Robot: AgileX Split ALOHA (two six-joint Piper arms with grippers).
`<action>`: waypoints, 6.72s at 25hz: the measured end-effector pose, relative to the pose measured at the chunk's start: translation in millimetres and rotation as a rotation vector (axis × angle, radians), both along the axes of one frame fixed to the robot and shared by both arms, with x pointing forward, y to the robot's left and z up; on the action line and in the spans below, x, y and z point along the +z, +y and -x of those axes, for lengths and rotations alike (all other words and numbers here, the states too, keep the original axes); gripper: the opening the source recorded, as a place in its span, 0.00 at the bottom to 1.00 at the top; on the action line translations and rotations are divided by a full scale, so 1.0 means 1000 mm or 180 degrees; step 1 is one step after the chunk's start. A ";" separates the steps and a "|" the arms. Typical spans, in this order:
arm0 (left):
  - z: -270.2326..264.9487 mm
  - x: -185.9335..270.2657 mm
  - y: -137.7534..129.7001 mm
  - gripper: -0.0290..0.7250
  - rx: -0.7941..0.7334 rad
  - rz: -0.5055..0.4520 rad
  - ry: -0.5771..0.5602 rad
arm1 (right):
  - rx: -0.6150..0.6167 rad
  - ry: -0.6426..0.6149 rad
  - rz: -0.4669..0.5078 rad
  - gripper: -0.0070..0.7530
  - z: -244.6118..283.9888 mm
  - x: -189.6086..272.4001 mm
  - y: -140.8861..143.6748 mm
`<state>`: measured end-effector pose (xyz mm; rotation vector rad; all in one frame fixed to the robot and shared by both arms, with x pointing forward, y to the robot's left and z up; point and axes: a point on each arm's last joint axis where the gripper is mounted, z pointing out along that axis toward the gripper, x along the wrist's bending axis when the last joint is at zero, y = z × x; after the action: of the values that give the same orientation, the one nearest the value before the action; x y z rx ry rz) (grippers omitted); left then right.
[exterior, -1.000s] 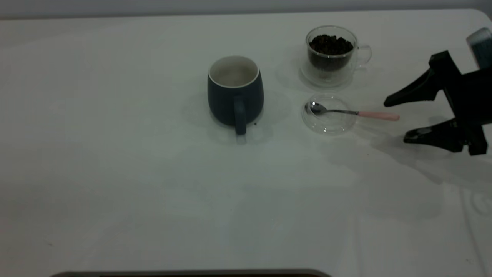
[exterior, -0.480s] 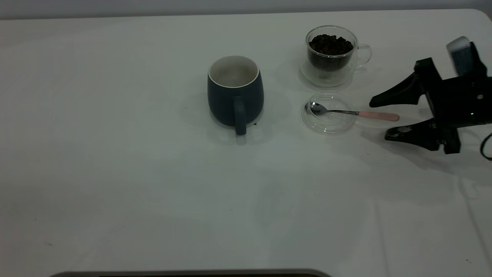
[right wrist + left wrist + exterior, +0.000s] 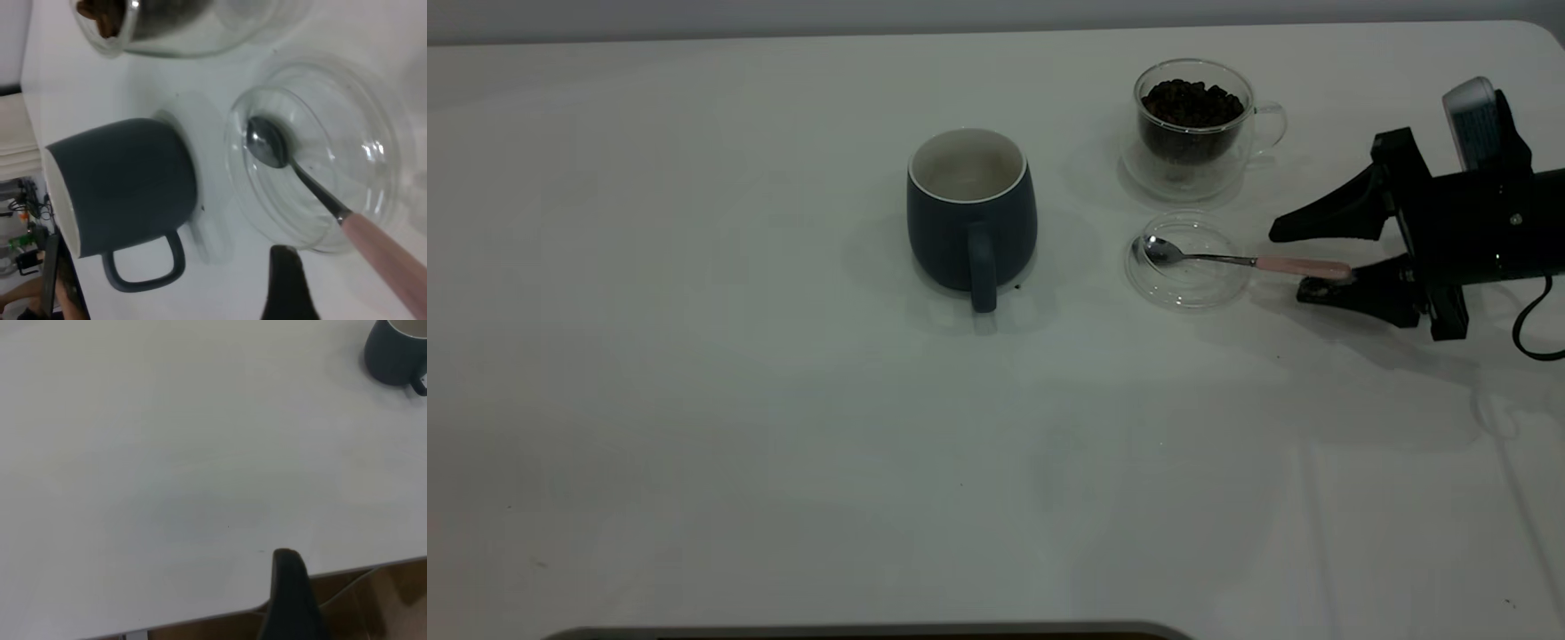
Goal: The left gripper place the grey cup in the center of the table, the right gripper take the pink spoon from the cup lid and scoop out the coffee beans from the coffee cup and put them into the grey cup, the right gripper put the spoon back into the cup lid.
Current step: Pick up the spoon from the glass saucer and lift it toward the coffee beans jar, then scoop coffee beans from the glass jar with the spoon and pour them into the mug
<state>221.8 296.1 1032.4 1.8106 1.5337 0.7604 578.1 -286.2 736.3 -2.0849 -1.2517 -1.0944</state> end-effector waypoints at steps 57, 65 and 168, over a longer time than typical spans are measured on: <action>0.000 0.000 0.000 0.79 0.0000 0.0000 0.0000 | 0.0364 -0.0802 0.0303 0.15 -0.035 0.099 -0.022; 0.000 0.000 0.000 0.79 0.0000 0.0000 0.0000 | 0.0468 -0.1195 0.0685 0.15 -0.082 0.122 -0.036; 0.000 0.000 0.000 0.79 -0.0001 0.0001 0.0000 | 0.0848 -0.0484 -0.0565 0.14 -0.101 0.088 0.040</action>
<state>221.8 296.0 1032.4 1.8105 1.5336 0.7600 678.8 -246.7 824.4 -1.6758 -1.4012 -1.2088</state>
